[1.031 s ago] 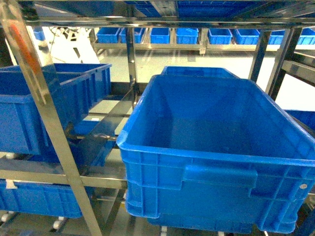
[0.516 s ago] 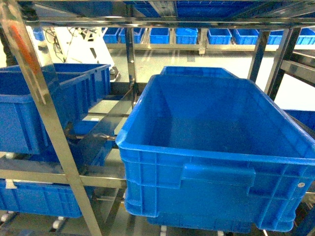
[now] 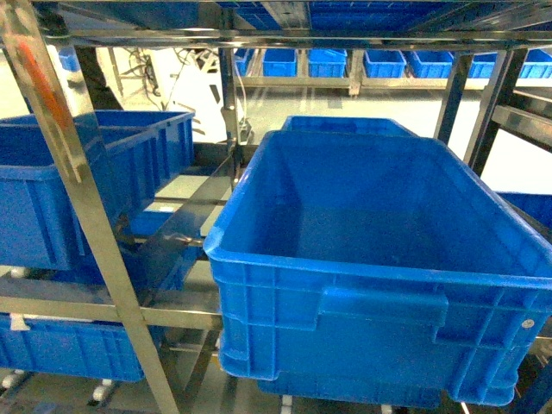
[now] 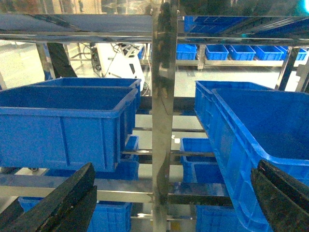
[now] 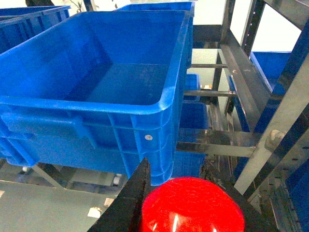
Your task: Pick red block from blue box to shelf
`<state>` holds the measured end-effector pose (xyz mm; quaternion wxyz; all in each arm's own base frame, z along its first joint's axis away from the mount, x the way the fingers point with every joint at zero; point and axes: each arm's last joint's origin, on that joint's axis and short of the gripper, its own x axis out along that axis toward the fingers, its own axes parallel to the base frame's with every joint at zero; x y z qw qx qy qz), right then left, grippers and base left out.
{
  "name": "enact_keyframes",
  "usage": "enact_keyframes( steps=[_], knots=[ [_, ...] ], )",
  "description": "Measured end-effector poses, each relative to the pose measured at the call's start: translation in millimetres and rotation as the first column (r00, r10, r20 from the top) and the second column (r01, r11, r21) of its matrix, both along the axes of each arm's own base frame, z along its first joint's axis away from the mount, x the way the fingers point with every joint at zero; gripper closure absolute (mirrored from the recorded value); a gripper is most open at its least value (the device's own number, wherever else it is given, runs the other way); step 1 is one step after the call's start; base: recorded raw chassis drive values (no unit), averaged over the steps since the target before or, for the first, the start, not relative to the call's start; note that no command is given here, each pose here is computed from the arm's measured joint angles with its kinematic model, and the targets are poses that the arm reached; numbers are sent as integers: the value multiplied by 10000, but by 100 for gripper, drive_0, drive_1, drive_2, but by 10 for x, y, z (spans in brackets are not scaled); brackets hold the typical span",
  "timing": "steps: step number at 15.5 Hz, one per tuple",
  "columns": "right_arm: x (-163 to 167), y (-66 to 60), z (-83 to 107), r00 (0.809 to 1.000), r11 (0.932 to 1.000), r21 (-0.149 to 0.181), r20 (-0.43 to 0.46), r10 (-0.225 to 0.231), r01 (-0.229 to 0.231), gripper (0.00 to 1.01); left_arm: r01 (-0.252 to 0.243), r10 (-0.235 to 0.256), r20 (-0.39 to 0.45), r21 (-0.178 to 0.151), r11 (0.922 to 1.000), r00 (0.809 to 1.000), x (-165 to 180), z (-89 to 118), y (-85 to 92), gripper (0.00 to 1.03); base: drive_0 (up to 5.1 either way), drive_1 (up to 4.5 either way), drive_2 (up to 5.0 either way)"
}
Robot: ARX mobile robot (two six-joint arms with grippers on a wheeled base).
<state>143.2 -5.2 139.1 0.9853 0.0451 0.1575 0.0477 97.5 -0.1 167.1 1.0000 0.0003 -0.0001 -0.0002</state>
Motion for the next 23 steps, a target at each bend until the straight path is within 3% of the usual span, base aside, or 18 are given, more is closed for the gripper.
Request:
enact_keyframes(
  steps=[23],
  knots=[
    [0, 0, 0, 10000, 10000, 0, 0, 0, 0, 75, 0, 0, 0, -4, 10000, 10000, 0, 0, 0, 5, 0, 0, 0]
  ],
)
